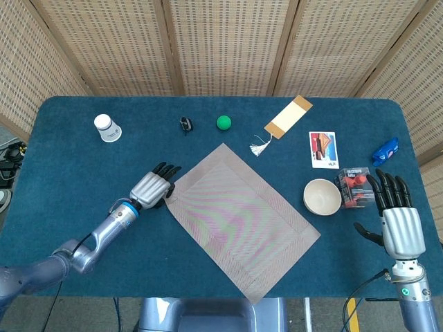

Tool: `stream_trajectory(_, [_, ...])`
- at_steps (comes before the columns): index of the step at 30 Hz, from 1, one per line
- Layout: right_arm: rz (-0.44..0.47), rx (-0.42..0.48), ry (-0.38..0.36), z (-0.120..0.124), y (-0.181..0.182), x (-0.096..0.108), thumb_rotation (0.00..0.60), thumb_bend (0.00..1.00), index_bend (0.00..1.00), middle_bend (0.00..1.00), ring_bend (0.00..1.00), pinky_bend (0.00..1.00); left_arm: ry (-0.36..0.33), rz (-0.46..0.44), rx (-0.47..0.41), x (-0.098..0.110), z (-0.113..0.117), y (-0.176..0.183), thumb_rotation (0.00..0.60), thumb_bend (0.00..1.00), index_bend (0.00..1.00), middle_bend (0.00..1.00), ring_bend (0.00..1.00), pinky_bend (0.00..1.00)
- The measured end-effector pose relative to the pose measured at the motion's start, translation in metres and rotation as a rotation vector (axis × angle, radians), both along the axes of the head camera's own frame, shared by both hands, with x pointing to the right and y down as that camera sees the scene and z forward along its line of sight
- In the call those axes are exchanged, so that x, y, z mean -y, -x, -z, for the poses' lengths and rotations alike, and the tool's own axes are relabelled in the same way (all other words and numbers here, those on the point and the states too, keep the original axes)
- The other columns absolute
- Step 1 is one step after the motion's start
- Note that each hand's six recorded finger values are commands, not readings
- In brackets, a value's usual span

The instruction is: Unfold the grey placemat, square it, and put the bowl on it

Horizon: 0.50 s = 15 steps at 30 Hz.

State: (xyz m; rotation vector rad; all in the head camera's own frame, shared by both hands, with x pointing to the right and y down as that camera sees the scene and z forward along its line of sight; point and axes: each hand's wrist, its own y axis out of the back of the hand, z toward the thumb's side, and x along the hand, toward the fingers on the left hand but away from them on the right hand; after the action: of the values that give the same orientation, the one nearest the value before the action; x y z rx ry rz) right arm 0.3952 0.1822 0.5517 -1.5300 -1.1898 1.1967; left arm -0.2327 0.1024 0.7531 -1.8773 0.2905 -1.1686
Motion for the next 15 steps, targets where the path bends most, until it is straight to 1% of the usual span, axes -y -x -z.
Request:
stream_trajectory(6, [0.002, 0.007, -0.007, 0.002, 0.001, 0.000, 0.600, 0.00, 0.02, 0.00, 0.00, 0.00, 0.017, -0.077, 0.053, -0.025, 0.019, 0.014, 0.600, 0.44, 0.72, 0.00, 0.00, 0.00])
stream_trajectory(15, [-0.002, 0.009, -0.009, 0.003, 0.000, 0.001, 0.600, 0.00, 0.02, 0.00, 0.00, 0.00, 0.095, -0.219, 0.122, -0.074, 0.055, 0.021, 0.600, 0.44, 0.72, 0.00, 0.00, 0.00])
